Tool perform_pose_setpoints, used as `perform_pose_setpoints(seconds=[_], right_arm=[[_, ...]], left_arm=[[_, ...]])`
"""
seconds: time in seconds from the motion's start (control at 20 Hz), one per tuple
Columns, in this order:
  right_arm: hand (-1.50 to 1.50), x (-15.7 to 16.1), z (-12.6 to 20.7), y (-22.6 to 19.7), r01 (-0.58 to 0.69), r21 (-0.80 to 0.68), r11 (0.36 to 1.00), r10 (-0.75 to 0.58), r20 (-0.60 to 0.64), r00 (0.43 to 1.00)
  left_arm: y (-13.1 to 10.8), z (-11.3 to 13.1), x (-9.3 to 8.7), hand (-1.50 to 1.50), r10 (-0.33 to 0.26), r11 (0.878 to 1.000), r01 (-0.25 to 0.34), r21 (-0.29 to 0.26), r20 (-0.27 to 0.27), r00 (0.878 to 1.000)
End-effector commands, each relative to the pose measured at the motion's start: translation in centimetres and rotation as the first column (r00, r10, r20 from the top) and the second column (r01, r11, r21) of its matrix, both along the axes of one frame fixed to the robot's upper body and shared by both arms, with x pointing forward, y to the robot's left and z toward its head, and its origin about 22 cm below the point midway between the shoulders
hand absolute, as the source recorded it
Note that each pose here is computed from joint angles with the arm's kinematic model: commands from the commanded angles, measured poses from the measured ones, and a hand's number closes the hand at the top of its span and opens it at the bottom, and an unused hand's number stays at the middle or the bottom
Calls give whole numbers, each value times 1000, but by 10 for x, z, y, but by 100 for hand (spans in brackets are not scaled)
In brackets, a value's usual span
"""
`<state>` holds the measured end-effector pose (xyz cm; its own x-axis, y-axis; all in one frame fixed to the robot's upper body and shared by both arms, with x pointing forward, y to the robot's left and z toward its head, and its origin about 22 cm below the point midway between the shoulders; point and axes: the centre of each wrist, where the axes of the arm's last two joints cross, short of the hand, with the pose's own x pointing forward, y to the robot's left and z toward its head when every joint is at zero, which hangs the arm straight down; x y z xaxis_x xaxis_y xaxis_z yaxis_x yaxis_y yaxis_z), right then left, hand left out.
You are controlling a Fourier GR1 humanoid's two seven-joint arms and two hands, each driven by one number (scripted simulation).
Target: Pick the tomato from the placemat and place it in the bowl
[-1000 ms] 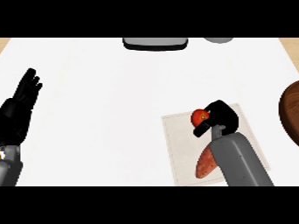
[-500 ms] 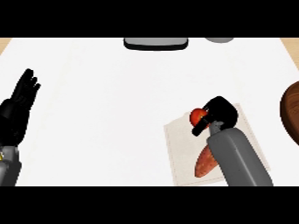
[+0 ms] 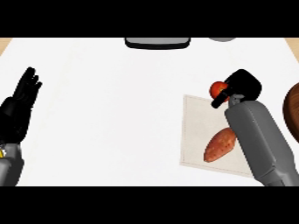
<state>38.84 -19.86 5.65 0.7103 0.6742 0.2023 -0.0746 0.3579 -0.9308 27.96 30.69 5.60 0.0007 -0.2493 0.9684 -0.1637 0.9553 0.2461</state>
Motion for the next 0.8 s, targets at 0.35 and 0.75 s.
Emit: perform_pose_setpoints(seconds=[0.35,0.75], right_arm=[[150,14,134,5,251,-299,921,-102,437,894],[150,-23,174,-23,361,-232,903,-185,548,816]], left_arm=[[6,-1,-7,0,17,1000,-17,16,-8,1000],[15,1,-18,0,25,1000,-25,5,-19,1000]])
